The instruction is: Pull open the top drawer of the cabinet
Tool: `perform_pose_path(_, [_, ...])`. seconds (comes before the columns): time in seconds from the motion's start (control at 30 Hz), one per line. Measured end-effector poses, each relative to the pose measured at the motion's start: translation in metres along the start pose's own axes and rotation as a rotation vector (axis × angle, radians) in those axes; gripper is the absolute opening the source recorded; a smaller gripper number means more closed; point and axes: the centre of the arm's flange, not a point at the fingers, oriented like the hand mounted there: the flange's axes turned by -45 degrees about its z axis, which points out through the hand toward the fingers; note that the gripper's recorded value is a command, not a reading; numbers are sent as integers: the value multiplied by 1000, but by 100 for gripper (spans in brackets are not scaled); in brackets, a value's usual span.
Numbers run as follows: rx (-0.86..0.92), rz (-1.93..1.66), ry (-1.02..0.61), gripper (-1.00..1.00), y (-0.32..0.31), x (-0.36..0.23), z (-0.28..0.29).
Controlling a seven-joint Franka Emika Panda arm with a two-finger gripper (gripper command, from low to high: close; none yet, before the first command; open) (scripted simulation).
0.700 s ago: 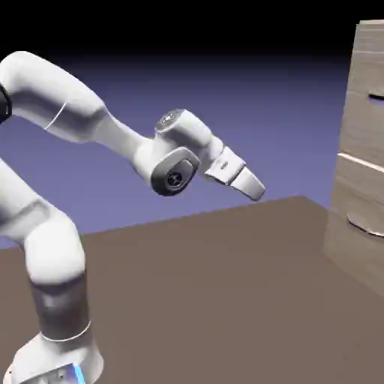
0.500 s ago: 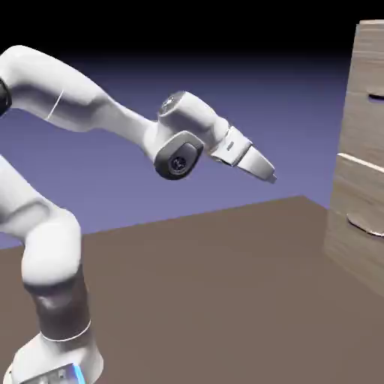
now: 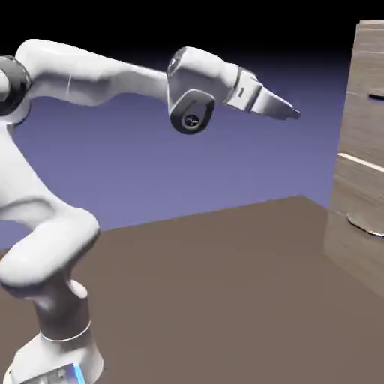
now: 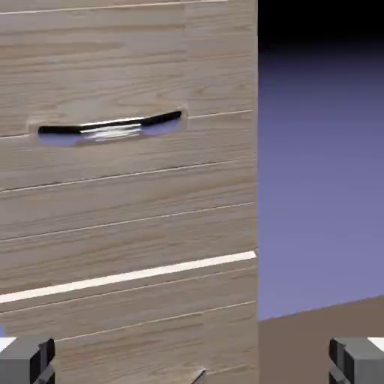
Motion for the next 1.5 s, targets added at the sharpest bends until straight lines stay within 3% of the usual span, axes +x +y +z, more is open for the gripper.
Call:
perform_pose_path(0.73, [109,352,119,0,-71,23,104])
perform_pose_path(1.5, [312,1074,92,0,-62,6,231])
